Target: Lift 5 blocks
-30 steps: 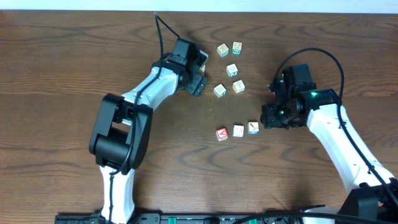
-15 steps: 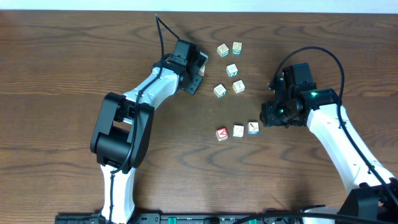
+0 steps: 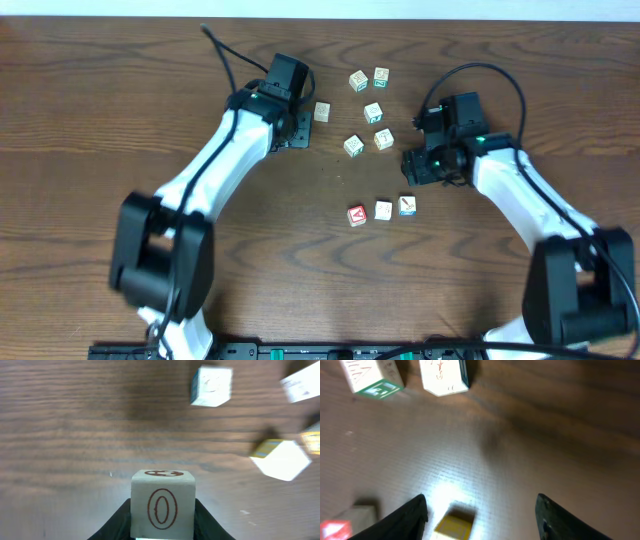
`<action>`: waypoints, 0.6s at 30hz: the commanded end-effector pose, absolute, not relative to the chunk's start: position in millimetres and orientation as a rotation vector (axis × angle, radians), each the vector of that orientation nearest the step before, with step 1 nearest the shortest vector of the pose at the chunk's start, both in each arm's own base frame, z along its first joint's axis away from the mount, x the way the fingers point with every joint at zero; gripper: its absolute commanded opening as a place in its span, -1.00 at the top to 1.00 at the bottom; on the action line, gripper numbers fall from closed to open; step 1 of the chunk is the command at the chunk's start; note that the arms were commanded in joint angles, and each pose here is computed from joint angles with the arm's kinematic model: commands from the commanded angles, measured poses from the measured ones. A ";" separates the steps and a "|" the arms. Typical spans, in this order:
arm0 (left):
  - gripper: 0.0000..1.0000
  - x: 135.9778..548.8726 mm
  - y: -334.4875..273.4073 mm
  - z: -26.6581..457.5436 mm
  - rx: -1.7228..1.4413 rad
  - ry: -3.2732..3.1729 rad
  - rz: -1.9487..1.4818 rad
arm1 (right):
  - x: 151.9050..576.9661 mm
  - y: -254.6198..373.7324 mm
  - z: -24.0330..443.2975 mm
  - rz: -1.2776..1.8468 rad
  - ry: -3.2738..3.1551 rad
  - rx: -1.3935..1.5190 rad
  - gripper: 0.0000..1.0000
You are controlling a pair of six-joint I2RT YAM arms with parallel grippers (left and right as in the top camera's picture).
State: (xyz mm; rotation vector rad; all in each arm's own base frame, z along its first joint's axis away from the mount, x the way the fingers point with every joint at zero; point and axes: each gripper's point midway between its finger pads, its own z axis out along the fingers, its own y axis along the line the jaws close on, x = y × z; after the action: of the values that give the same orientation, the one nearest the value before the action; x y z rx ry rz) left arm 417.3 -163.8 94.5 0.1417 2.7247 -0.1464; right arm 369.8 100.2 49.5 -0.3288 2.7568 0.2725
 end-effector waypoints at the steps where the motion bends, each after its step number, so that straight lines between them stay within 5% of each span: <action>1: 0.84 391.7 -166.8 104.7 -0.017 2.726 -0.170 | 380.4 107.9 36.8 0.281 2.730 -0.432 -0.26; 18: 0.83 322.0 -162.7 60.0 -0.217 2.755 -0.194 | 423.5 153.9 14.7 0.227 2.647 -0.728 -0.15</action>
State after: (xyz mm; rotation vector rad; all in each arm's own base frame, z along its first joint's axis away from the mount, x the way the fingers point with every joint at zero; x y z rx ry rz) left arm 326.4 -154.8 57.6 -0.1932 2.7622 -0.1514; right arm 419.9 146.2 23.7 -0.6517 2.6517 0.2747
